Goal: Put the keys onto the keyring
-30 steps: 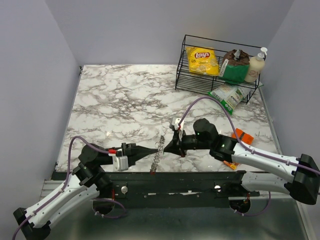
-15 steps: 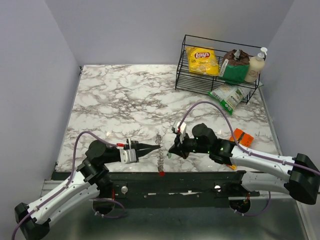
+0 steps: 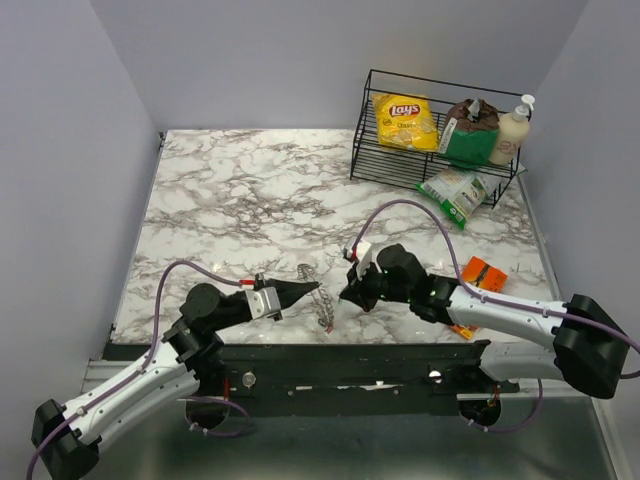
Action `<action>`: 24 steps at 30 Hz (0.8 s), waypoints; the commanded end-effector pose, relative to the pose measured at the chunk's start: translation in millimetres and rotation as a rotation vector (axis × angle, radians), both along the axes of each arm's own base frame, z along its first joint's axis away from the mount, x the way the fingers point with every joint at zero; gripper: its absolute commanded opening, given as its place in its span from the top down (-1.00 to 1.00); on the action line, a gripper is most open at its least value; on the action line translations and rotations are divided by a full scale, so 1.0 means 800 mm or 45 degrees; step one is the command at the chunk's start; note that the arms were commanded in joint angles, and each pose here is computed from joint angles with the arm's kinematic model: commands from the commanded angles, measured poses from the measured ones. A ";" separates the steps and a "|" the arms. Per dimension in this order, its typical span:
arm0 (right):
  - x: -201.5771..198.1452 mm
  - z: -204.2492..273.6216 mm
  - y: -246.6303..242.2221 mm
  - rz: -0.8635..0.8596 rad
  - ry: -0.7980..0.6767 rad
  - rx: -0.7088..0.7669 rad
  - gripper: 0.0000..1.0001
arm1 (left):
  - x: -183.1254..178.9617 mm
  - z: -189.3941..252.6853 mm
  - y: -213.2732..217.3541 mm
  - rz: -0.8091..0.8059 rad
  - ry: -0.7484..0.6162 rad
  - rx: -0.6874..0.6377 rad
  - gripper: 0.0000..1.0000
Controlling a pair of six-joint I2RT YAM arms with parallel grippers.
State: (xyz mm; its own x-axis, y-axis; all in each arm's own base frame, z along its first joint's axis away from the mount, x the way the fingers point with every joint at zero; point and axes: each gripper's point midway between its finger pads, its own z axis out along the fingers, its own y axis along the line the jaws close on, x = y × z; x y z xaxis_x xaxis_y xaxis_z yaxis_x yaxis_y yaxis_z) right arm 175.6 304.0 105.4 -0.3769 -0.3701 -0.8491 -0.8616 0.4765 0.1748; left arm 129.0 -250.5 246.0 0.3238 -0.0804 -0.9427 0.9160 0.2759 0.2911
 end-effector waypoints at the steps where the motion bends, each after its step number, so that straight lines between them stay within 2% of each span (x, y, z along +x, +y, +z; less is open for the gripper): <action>1: 0.022 -0.007 -0.005 -0.085 0.008 0.004 0.99 | 0.019 0.017 0.008 0.123 -0.012 -0.088 1.00; 12: 0.051 -0.029 -0.032 -0.244 0.101 -0.036 0.99 | 0.056 -0.028 0.020 0.333 0.115 -0.072 1.00; 17: 0.057 -0.038 -0.040 -0.307 0.135 -0.060 0.99 | 0.063 -0.045 0.013 0.338 0.142 -0.044 1.00; 24: 0.070 -0.042 -0.055 -0.401 0.170 -0.054 0.99 | 0.103 -0.082 0.004 0.458 0.217 0.090 1.00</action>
State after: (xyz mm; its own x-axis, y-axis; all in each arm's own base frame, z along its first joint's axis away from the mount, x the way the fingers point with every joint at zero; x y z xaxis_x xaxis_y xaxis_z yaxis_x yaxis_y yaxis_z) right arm 223.5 272.0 78.9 -0.5464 -0.2822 -0.7886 -0.7007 0.6697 0.2459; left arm 186.9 -245.2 172.4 0.1472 0.0637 -0.9871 0.8470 0.5072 0.1591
